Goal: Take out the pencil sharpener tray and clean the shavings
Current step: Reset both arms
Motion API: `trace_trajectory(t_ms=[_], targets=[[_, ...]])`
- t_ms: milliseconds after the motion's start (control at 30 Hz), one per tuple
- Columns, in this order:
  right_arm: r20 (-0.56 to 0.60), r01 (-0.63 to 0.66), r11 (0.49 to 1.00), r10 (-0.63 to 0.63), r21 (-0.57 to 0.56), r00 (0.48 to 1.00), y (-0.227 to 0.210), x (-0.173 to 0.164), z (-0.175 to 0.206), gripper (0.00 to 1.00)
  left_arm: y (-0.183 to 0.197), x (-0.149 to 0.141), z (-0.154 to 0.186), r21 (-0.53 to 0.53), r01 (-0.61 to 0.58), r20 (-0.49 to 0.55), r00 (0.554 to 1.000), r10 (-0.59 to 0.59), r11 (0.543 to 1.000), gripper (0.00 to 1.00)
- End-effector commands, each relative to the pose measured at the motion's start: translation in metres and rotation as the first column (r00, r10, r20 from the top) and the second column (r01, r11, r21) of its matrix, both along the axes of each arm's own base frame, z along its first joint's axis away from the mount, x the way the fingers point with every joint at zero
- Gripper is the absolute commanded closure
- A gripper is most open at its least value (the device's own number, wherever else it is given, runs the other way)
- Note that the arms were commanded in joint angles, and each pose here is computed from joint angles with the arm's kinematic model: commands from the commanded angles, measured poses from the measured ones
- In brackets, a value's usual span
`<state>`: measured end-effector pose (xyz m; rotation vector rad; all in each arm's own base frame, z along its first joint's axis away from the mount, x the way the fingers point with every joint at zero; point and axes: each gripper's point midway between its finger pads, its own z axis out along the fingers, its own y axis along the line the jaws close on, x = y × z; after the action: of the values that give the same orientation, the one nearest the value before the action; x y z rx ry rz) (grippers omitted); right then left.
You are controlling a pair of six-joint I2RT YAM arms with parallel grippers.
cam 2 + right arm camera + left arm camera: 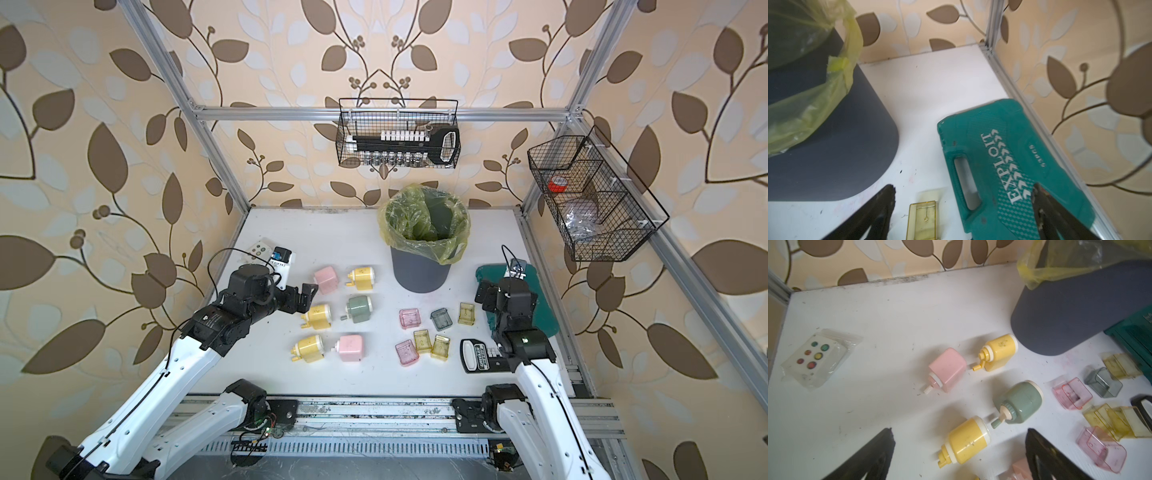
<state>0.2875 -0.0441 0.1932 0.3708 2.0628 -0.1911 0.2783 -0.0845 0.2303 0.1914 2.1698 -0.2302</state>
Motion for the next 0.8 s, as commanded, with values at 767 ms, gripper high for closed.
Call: trace_trajectory(t_ms=[767], targets=[[0.162, 0.004, 1.0, 0.0, -0.027, 0.987, -0.011, 0.069, -0.075, 0.02, 0.087, 0.058, -0.021, 0.015, -0.343, 0.311, 0.894, 0.321, 0.939, 0.01]])
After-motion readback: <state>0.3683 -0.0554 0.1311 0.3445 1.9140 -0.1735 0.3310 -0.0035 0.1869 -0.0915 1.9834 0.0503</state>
